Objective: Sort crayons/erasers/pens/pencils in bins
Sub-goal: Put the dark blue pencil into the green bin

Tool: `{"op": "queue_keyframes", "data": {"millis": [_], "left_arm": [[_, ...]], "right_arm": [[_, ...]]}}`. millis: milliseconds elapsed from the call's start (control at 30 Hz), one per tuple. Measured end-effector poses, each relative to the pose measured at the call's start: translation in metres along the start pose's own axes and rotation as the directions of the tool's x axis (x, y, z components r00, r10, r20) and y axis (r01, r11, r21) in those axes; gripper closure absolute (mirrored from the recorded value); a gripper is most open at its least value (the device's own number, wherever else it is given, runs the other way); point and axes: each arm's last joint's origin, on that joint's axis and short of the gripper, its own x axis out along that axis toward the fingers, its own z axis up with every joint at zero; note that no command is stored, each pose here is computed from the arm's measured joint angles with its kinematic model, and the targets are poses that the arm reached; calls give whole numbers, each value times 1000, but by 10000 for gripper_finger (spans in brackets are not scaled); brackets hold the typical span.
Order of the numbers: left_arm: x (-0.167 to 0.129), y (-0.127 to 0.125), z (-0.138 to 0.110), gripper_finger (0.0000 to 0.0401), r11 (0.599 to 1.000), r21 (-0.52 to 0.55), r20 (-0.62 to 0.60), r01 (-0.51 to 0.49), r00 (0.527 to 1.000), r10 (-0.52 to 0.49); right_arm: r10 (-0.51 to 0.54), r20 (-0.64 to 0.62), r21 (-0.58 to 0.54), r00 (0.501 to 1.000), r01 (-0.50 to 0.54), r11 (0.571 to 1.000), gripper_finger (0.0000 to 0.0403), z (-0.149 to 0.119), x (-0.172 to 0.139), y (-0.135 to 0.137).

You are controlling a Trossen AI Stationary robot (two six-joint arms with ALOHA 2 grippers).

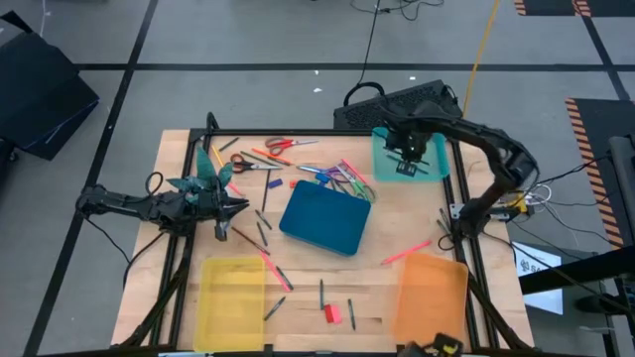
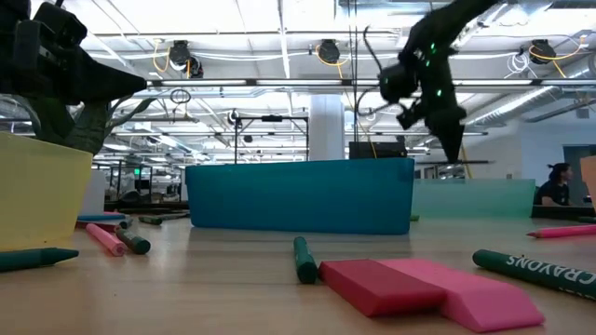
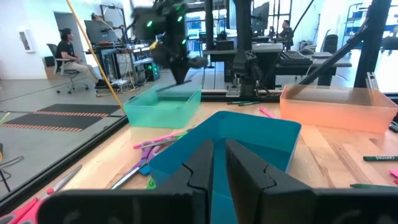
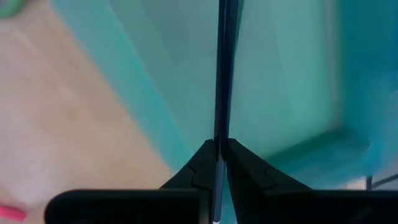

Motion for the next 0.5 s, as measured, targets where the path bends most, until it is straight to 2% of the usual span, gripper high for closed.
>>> {"op": "queue_keyframes", "data": {"millis": [167,367,500], "left_arm": [[0,0,0,357,1000,0,0,0,1000,0],[0,0,0,357,1000,0,0,0,1000,0],[0,0,2,357,1000,-9,19,-3,1000,3]], "right_arm": [[32,-63,-42,998,-34,999,380,16,30,-10],[43,-83,-17,996,-44,999,380,27,50,-17],[7,-109,3,994,-7,1000,372,29,58,-23]]}}
